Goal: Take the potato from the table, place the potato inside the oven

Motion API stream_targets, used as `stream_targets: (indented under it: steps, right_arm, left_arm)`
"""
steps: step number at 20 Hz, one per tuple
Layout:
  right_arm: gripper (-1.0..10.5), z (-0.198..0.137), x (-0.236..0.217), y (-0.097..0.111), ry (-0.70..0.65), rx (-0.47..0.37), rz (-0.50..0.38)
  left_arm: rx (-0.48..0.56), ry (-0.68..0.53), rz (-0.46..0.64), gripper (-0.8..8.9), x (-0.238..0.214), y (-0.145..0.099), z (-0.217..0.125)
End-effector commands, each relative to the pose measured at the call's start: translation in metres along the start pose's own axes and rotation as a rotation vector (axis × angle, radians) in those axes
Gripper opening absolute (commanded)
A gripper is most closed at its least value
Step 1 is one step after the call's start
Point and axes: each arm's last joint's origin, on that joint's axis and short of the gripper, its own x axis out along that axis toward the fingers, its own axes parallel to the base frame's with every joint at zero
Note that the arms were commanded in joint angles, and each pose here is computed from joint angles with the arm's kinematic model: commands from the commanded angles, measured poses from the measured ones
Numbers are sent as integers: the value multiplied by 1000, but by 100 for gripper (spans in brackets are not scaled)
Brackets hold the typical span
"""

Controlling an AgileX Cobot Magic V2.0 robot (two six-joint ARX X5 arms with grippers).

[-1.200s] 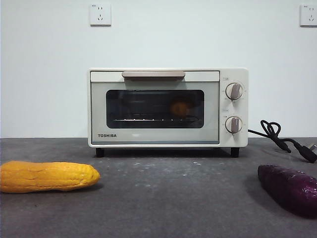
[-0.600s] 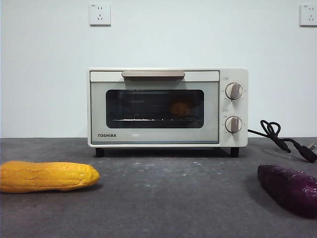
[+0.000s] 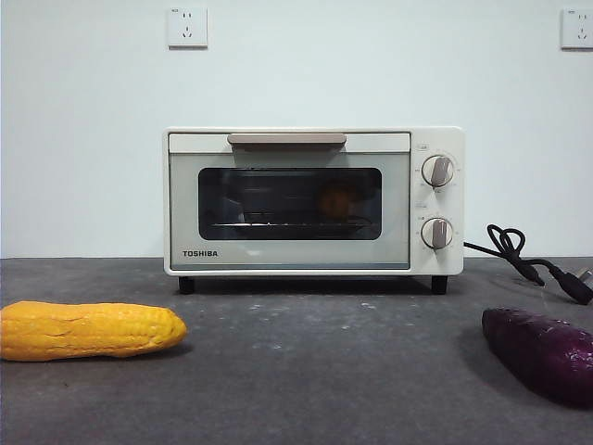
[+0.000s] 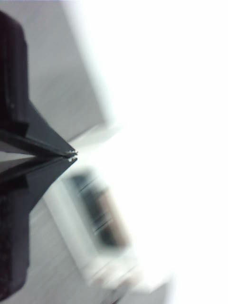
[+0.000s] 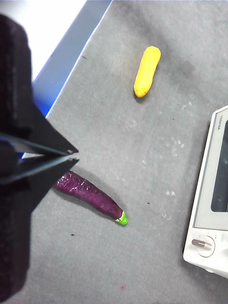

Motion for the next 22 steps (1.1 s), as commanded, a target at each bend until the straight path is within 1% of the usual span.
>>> stream_targets:
  steps: [1, 2, 5, 7, 10, 13, 16, 21, 22]
  right_arm:
    - [1, 1, -1, 0, -11, 1, 1]
    - [1, 1, -1, 0, -11, 1, 1]
    - [1, 1, -1, 0, -11, 1, 1]
    - [1, 1, -1, 0, -11, 1, 1]
    - [1, 1, -1, 0, -11, 1, 1]
    - [1, 1, -1, 0, -11, 1, 1]
    - [1, 1, -1, 0, -11, 1, 1]
    - [1, 1, -1, 0, -10, 1, 0]
    - [1, 1, -1, 0, -11, 1, 1]
  left_arm:
    - [91, -76, 140, -4, -11, 3, -17]
    - [115, -76, 204, -4, -13, 3, -31]
    - [103, -54, 257, -4, -14, -2, -77]
    - [74, -29, 269, -4, -11, -6, -110]
    - [12, -32, 269, -4, 0, -11, -153]
    - [-52, 42, 252, -4, 11, -15, -189]
    - [-74, 104, 243, -4, 16, -18, -211]
    - [-83, 180, 232, -4, 15, -19, -219]
    - [-84, 177, 233, -4, 15, -19, -219]
